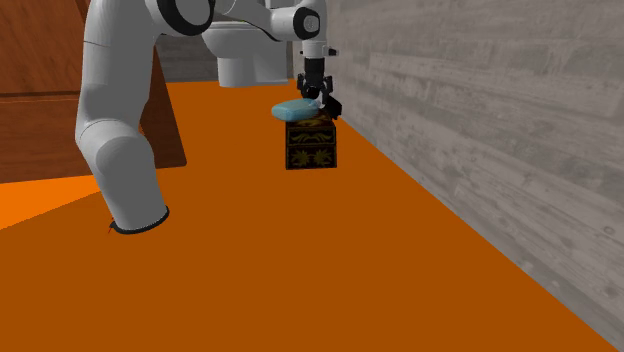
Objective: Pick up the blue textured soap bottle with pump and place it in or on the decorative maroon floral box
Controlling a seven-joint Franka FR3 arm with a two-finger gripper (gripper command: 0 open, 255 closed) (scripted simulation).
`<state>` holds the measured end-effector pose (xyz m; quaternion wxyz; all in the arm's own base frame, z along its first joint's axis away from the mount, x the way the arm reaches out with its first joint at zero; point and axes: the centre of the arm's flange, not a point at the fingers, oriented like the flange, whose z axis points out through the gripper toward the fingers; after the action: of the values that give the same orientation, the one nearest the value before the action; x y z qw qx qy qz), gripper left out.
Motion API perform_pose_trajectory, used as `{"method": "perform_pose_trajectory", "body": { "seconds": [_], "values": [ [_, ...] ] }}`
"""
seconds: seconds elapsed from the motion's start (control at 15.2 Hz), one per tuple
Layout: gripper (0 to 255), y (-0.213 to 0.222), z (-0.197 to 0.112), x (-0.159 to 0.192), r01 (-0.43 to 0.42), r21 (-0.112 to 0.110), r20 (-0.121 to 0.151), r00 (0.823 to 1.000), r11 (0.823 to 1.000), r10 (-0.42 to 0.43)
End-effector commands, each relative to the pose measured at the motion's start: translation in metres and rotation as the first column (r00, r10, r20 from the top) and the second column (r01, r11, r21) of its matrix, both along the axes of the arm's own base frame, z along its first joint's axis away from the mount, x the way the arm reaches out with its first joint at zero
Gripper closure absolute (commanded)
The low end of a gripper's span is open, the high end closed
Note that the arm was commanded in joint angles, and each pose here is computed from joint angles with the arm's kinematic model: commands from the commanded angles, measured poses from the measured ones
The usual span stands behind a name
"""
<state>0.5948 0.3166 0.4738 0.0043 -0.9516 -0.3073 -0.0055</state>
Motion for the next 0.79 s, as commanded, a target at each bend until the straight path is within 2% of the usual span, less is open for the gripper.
{"method": "perform_pose_trajectory", "body": {
  "seconds": [0.0, 0.26, 0.73],
  "values": [
    [0, 0.000, 0.000, 0.000, 0.000, 0.000, 0.000, 1.000, 1.000, 0.000],
    [0, -0.001, 0.050, 0.000, 0.000, 0.000, 0.000, 1.000, 1.000, 0.000],
    [0, -0.001, 0.050, 0.000, 0.000, 0.000, 0.000, 1.000, 1.000, 0.000]
  ]
}}
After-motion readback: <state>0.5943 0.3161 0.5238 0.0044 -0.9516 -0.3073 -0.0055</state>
